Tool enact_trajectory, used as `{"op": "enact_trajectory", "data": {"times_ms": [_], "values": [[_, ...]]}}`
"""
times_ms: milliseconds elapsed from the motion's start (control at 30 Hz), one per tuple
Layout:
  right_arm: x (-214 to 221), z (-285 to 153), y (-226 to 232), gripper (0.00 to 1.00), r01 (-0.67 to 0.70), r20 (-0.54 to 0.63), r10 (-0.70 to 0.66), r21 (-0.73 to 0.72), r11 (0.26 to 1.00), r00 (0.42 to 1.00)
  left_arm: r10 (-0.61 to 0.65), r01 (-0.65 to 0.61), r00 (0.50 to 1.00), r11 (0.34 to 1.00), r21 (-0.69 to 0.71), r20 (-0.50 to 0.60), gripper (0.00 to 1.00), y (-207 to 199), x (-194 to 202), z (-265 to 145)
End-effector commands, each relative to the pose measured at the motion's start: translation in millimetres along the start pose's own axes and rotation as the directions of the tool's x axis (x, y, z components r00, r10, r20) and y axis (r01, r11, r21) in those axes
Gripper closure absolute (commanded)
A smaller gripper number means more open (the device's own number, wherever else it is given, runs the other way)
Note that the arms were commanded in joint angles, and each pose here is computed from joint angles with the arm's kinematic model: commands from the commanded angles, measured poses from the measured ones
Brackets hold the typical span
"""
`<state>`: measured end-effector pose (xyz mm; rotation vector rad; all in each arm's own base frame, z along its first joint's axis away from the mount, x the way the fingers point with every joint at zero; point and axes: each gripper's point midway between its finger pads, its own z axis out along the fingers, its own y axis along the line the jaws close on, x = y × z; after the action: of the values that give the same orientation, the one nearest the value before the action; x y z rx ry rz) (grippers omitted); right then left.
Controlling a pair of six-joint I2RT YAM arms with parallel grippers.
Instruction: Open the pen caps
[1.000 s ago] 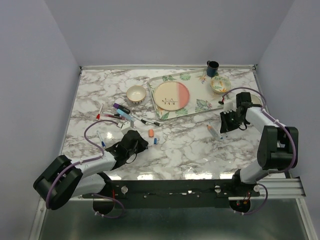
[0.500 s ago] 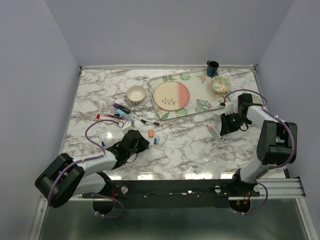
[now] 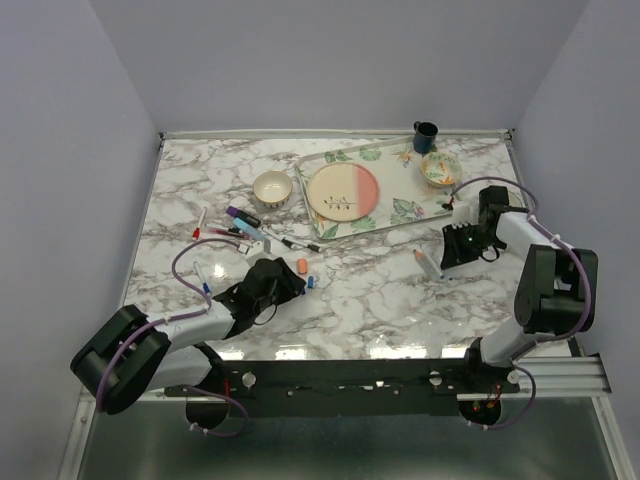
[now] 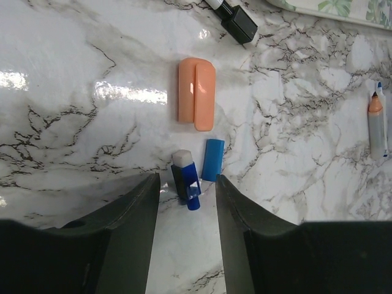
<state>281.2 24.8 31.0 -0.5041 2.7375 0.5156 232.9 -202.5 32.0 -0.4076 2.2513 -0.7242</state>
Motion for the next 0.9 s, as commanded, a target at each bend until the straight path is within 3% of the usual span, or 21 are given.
{"op": "enact_trajectory", "data": {"times_ms": [0, 500, 867], "values": [[-17.2, -19.2, 6.6, 0.7, 0.045, 0.082, -0.044, -0.007, 0.999, 0.996, 0.02, -0.021, 0.999, 0.999, -0.042, -0.031, 0.46, 11.6, 6.1, -2.9], [-46.1, -66.3, 39.7, 0.69, 0.219, 0.308, -0.21, 0.006, 0.976, 0.928, 0.069, -0.058, 0.991, 0.994, -0.091, 0.114, 0.16, 10.2, -46.1, -24.3], [-54.3, -86.4, 54.1, 0.69, 0.278, 0.393, -0.268, 0.033, 0.96, 0.88, 0.095, -0.081, 0.994, 0.976, -0.203, 0.06, 0.06, 7.3, -67.3, -10.9]]}}
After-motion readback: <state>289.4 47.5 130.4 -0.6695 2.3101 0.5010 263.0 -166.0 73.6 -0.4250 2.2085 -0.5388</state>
